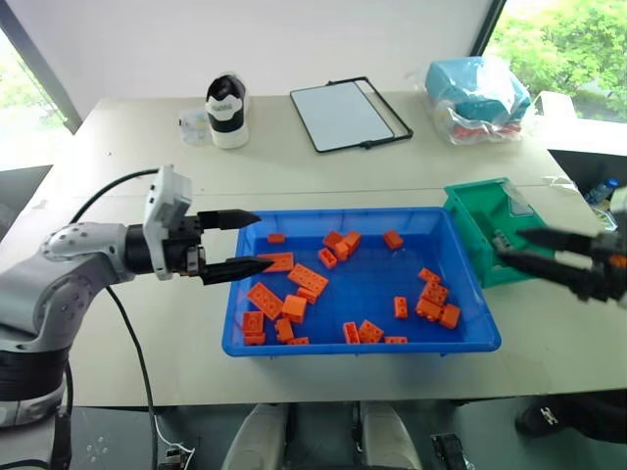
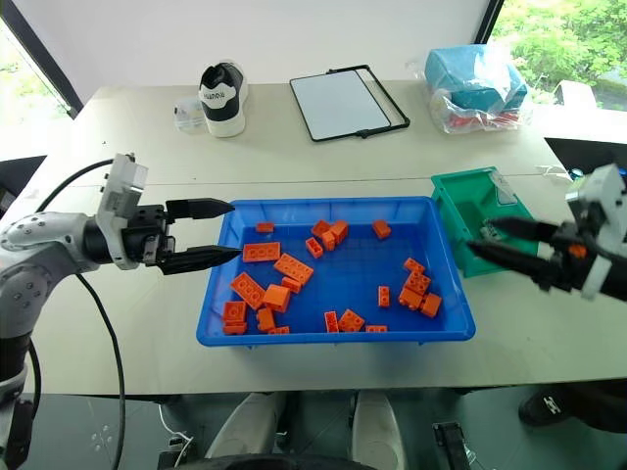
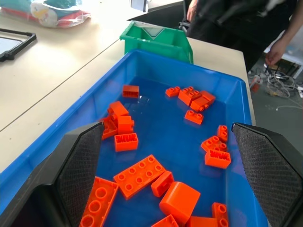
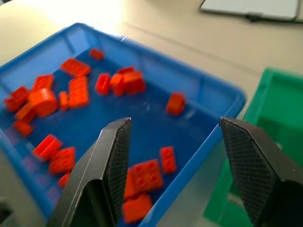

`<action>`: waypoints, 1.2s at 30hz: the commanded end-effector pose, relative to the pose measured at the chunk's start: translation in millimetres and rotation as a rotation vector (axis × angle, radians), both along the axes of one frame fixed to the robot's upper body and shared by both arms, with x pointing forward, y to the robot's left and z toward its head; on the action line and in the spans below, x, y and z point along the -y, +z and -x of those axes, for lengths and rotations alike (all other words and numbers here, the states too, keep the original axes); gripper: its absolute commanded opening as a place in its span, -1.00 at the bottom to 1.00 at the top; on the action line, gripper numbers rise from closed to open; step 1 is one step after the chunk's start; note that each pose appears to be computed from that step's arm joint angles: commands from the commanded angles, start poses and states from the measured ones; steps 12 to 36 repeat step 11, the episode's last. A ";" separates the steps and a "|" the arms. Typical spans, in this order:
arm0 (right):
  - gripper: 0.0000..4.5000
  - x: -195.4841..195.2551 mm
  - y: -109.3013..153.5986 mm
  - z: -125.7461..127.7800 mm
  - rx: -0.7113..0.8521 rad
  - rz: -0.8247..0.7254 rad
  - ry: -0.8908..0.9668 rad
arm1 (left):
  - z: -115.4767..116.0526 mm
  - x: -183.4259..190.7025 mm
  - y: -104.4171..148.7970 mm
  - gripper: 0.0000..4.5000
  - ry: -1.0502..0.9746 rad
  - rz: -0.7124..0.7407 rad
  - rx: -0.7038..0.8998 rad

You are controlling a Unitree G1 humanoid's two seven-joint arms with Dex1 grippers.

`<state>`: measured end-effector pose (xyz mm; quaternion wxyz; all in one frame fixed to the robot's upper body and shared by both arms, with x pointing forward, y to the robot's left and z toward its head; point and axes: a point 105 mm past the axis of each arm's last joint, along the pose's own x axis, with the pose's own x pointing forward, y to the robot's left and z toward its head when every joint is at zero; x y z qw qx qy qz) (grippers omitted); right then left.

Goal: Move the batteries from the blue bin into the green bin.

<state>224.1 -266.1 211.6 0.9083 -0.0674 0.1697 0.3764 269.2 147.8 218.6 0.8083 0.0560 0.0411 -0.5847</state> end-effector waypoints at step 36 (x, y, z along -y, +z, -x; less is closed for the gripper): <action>0.34 -15.9 -7.0 -5.5 0.131 0.097 0.046 | 7.3 -26.2 11.3 1.00 0.035 -0.068 0.013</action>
